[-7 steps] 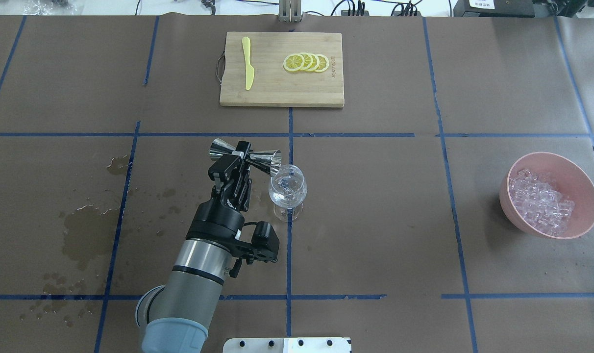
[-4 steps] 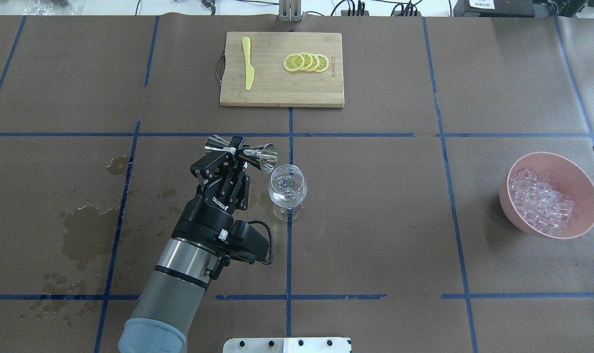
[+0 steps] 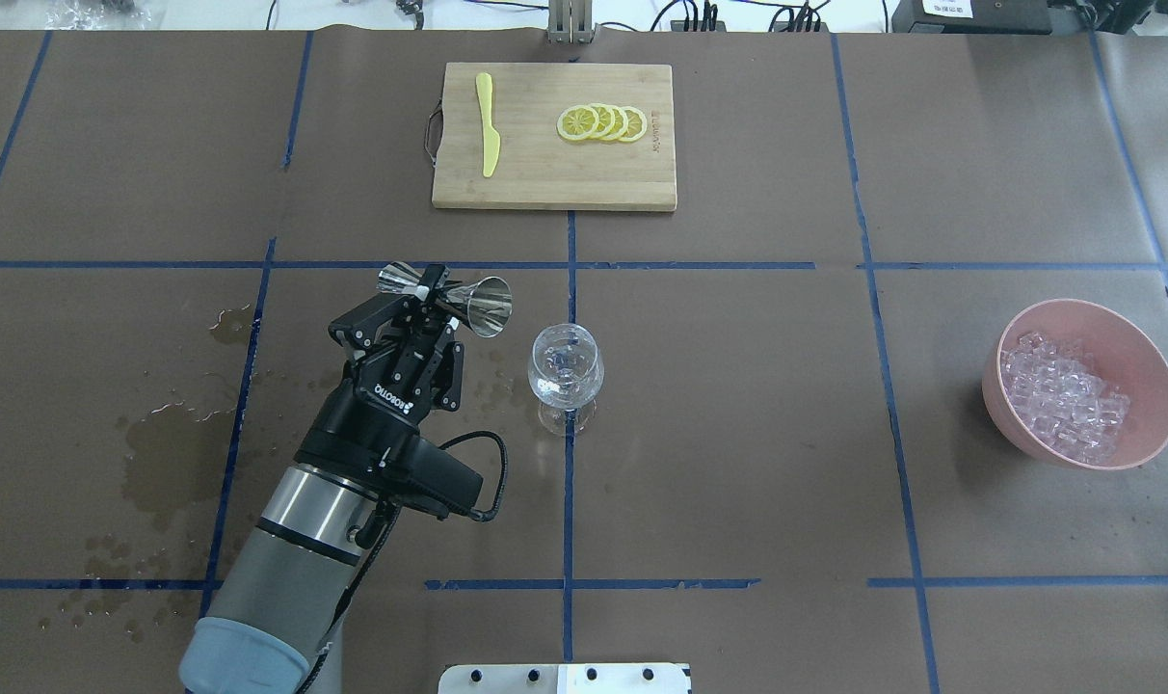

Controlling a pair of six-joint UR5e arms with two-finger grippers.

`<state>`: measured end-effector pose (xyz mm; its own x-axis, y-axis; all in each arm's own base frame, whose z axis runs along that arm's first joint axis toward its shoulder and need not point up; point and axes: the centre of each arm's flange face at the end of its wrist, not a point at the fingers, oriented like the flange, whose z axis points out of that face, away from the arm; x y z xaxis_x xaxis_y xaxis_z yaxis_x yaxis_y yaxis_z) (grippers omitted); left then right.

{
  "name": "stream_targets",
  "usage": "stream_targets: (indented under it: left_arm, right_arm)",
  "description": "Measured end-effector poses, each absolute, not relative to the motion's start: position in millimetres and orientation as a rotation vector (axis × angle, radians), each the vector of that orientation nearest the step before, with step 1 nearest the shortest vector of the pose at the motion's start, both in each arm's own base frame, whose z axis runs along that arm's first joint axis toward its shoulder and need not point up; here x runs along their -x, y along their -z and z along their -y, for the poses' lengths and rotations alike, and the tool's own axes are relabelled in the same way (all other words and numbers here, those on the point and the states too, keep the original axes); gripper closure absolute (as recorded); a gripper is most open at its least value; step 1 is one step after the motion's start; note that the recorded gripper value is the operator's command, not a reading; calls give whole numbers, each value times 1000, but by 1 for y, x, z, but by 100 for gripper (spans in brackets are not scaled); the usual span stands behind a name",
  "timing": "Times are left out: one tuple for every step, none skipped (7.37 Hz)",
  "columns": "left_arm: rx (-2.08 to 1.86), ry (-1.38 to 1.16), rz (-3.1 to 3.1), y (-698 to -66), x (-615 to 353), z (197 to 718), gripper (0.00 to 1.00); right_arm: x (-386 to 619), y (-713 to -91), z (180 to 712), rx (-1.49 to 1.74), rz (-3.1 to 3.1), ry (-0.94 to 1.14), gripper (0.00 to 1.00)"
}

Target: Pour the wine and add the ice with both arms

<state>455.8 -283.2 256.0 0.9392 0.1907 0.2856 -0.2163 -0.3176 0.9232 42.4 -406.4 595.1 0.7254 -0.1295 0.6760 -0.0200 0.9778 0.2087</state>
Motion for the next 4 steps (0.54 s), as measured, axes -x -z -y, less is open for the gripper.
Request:
stream_targets:
  left_arm:
    - [-1862, -413, 6, -283, -442, 282, 100]
    - [-1872, -420, -4, -310, -424, 279, 100]
    - [-1881, -426, -13, -339, -401, 275, 100]
    - [-1887, -432, -19, -369, -377, 271, 100]
  right_arm:
    - [-42, -595, 406, -209, 758, 62, 0]
    - [-42, -595, 406, -210, 758, 62, 0]
    - [-42, -594, 406, -210, 758, 63, 0]
    - [-43, -594, 406, -211, 758, 63, 0]
